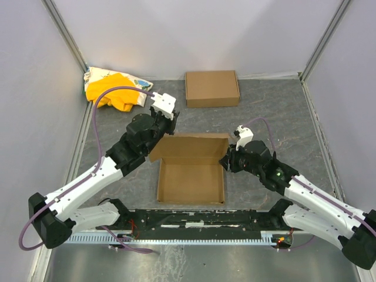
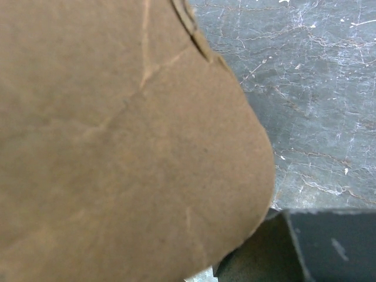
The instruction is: Fold the paper box
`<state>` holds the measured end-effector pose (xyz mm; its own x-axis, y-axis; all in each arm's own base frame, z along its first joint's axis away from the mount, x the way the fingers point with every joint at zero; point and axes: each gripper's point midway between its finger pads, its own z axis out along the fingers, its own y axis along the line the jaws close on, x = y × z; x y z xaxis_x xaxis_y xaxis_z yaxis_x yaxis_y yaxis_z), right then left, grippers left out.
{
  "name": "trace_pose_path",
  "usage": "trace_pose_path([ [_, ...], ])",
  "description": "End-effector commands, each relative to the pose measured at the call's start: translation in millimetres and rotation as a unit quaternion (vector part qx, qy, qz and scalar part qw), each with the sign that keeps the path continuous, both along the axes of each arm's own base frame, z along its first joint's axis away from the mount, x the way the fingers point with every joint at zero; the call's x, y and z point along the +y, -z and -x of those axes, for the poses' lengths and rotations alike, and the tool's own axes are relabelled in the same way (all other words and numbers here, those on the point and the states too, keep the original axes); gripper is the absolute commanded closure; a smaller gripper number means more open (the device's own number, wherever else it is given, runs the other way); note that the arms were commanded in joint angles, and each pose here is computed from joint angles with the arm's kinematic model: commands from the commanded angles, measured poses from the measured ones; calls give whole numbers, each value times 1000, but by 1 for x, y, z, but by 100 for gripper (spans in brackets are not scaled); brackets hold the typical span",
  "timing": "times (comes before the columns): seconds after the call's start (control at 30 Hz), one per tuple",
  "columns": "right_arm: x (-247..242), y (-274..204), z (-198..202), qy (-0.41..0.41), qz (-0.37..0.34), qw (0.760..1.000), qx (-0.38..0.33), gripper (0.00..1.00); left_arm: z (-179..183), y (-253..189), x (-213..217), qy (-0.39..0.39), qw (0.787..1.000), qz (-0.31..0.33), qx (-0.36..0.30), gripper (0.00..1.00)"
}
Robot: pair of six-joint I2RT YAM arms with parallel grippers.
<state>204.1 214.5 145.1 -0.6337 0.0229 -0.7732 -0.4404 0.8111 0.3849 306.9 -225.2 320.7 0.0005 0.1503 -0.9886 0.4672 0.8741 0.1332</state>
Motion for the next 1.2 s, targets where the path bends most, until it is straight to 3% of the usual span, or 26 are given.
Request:
trace_pose_path([
  [0.0,10,-18,-5,-9,-19,1000,-19,61,-9,-45,-2,-8,998,19,-59,67],
  [0.43,6,-8,12,-28,-26,999,-8,61,-1,-8,-11,21,1000,13,-14,68],
  [0.6,1,-16,27,-53,-28,998,-11,31,4,5,-13,32,999,18,3,68],
  [0.87,-25,-46,40,-49,-15,997,-50,30,4,14,-14,30,999,23,15,68],
  [1.17,-15,-30,23,-40,21,999,-23,33,10,1,38,-72,997,26,7,63],
])
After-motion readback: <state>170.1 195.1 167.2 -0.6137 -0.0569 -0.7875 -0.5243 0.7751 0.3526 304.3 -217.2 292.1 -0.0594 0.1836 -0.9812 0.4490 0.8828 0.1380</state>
